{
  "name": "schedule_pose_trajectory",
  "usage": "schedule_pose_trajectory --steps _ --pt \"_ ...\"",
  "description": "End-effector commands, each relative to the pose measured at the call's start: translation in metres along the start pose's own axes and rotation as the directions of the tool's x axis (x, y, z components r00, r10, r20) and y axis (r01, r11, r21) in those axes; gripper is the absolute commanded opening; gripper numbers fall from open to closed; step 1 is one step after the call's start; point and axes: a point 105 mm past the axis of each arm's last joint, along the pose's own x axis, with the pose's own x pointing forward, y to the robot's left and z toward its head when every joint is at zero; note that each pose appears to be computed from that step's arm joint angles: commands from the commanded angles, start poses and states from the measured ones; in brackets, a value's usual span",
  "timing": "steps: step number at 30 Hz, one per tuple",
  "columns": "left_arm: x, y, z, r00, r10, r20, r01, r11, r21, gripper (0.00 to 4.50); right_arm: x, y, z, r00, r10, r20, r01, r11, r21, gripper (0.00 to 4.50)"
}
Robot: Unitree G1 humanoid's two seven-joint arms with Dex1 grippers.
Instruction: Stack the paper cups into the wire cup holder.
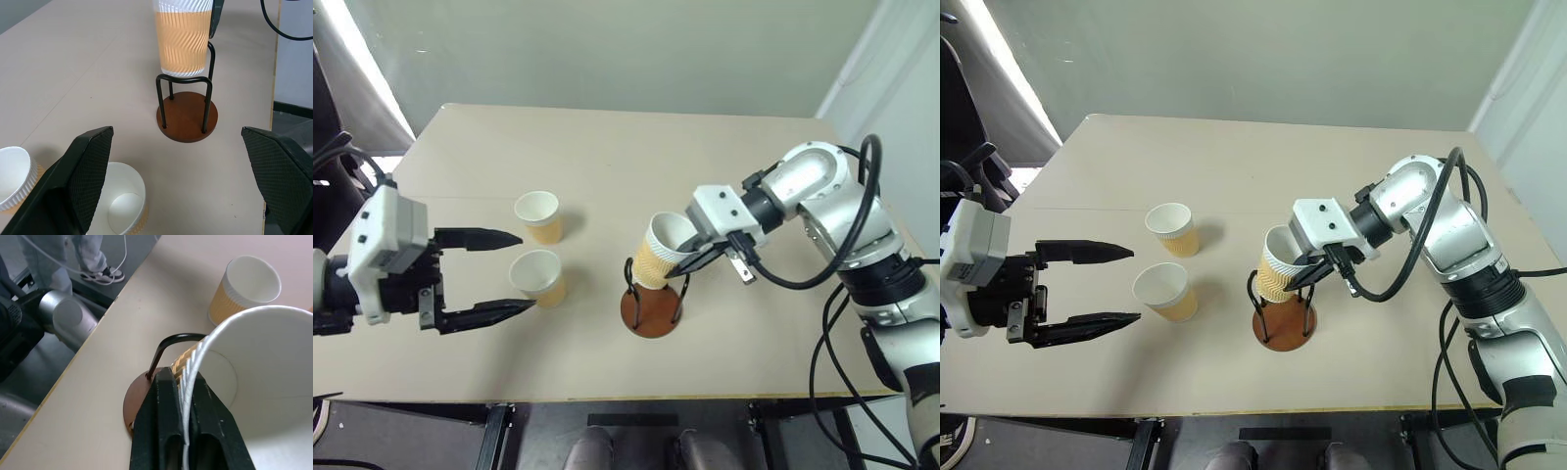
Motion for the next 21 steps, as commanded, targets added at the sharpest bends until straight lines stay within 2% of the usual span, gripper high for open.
schedule_pose_trajectory --steps 1,6,10,13,14,16,19,21 --pt "-0.004 0.002 0.008 1.0 0.017 -0.006 -0.017 0.998 0.056 4.5 -0.002 0.003 0.006 1.0 0.013 -0.01 -0.014 0.999 -0.036 1.32" --pt "-0.007 0.008 0.004 0.999 0.014 -0.048 -0.011 0.997 0.075 4.5 -0.012 -0.005 0.01 0.999 -0.053 -0.012 0.052 0.998 -0.039 3.07" --pt "-0.008 0.024 -0.011 0.983 0.066 -0.169 -0.043 0.99 0.135 4.5 -0.041 -0.011 -0.001 0.984 -0.177 -0.018 0.177 0.983 0.052 4.47" --pt "-0.003 0.038 -0.032 0.947 0.09 -0.31 -0.024 0.977 0.211 4.5 -0.084 -0.002 -0.001 0.945 -0.291 0.149 0.256 0.942 0.216 4.47" --pt "0.004 0.032 -0.039 0.941 0.034 -0.337 0.039 0.977 0.209 4.5 -0.102 0.008 0.002 0.919 -0.323 0.227 0.266 0.931 0.249 4.47" --pt "0.016 0.024 -0.048 0.928 -0.044 -0.37 0.131 0.968 0.212 4.5 -0.123 0.026 0.005 0.88 -0.365 0.303 0.283 0.917 0.283 4.47" --pt "0.027 0.027 -0.058 0.909 -0.075 -0.411 0.191 0.949 0.25 4.5 -0.134 0.045 0.013 0.847 -0.401 0.35 0.293 0.9 0.322 4.47" --pt "0.035 0.028 -0.06 0.895 -0.109 -0.433 0.241 0.934 0.263 4.5 -0.131 0.052 0.026 0.828 -0.407 0.387 0.292 0.9 0.322 4.47"
